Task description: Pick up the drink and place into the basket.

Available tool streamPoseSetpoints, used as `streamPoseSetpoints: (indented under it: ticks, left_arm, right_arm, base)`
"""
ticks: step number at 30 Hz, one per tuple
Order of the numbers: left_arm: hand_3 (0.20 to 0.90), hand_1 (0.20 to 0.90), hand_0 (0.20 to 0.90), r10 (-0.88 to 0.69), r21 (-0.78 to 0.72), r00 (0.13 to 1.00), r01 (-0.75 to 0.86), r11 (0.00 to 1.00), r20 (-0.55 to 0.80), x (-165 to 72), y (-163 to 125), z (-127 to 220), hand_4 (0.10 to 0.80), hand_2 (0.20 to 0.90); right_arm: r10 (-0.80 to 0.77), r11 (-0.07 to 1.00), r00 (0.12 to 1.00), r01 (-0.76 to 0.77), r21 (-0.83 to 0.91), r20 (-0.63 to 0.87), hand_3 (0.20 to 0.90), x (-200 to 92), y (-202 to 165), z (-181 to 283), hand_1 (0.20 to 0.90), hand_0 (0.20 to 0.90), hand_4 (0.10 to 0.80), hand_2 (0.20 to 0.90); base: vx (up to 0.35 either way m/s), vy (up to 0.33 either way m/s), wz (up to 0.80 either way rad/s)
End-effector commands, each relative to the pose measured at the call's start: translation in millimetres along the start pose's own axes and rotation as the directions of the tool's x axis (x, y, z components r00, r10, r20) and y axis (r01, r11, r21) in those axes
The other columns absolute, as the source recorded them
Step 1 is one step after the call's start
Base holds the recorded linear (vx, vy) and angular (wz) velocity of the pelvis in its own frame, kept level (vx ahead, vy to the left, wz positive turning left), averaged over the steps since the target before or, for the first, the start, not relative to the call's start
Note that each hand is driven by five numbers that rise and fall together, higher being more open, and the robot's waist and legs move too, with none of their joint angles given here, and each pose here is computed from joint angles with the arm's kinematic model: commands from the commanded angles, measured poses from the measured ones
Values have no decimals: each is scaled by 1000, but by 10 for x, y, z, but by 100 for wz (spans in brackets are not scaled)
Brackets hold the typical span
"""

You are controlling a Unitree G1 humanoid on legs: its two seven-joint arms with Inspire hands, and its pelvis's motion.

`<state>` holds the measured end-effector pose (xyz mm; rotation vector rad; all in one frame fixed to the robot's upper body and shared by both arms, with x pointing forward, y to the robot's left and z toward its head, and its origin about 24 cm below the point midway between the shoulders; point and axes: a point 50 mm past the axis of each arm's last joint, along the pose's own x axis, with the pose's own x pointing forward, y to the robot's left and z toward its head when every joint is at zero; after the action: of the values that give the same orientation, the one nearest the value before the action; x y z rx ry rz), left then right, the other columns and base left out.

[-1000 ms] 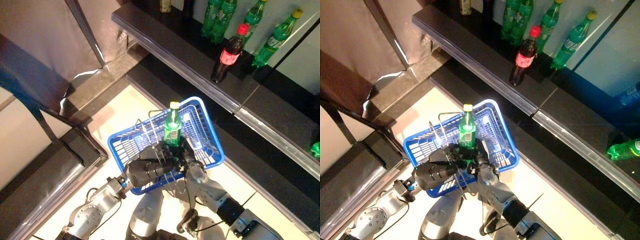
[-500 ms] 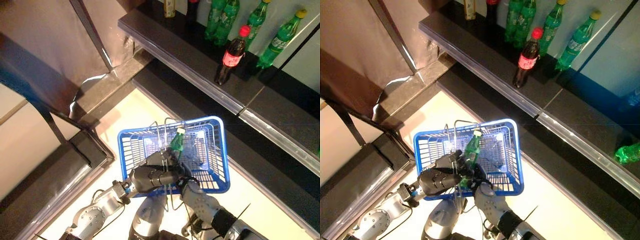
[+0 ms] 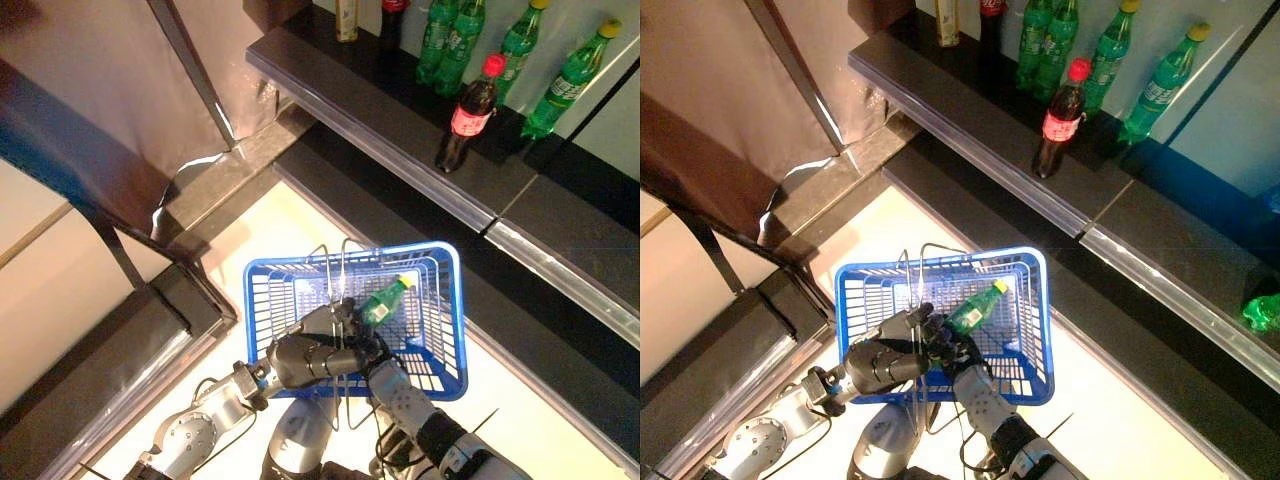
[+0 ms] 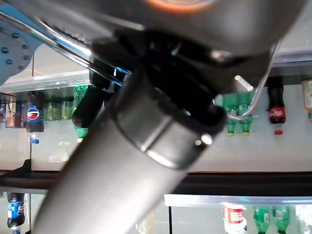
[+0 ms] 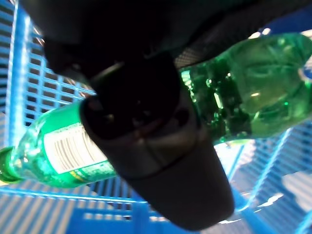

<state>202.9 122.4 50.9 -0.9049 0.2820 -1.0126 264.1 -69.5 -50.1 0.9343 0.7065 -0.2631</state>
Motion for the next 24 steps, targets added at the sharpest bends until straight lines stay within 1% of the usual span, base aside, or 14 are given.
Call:
streamPoseSetpoints:
  ticks: [1,5,8,9,10,11,12,15,18,24]
  left_arm:
    - [200,300,300,-626,69,752,627,776,208,387,-924,214,100,300]
    - [200,300,300,-617,52,758,622,782,212,384,-908,206,100,300]
    - [200,300,300,-611,43,762,618,785,214,379,-906,199,100,300]
    - [200,300,300,-609,38,764,617,786,214,377,-906,204,100,300]
    - [200,300,300,-606,35,765,615,788,215,374,-903,206,100,300]
    - [200,300,300,-604,27,767,613,789,218,374,-906,208,100,300]
    - [200,300,300,-598,19,770,610,792,223,370,-905,209,100,300]
    - [200,300,300,-592,17,774,604,797,224,357,-903,218,100,300]
    - [200,300,300,-585,19,778,597,802,228,332,-912,229,100,300]
    - [200,300,300,-572,38,783,581,813,245,283,-916,255,100,300]
  right_arm:
    - [175,959,984,-164,233,-26,200,-134,654,-272,300,300,100,300]
    - [133,946,991,-125,300,-7,200,-92,629,-178,300,300,100,300]
    - [123,947,992,-122,296,14,200,-89,632,-119,300,300,100,300]
    - [114,952,993,-113,286,13,400,-84,621,-94,472,472,300,472]
    - [107,955,994,-105,279,8,485,-82,613,-91,545,545,385,545]
    - [92,960,996,-90,266,5,845,-72,591,-66,853,853,745,853]
    - [89,963,996,-88,255,9,900,-58,552,-42,900,900,800,900]
    - [96,969,995,-98,228,21,900,-52,522,22,900,900,800,900]
    - [131,966,990,-140,217,53,900,-84,535,117,900,900,800,900]
    - [208,970,972,-220,107,107,900,-256,552,167,900,900,800,900]
  base:
    - [107,-40,6]
    - [57,6,3]
    - [51,9,7]
    - [48,7,3]
    - [-30,48,2]
    - [123,-37,0]
    - [-28,43,-1]
    - [46,0,2]
    - [2,11,4]
    - [0,0,0]
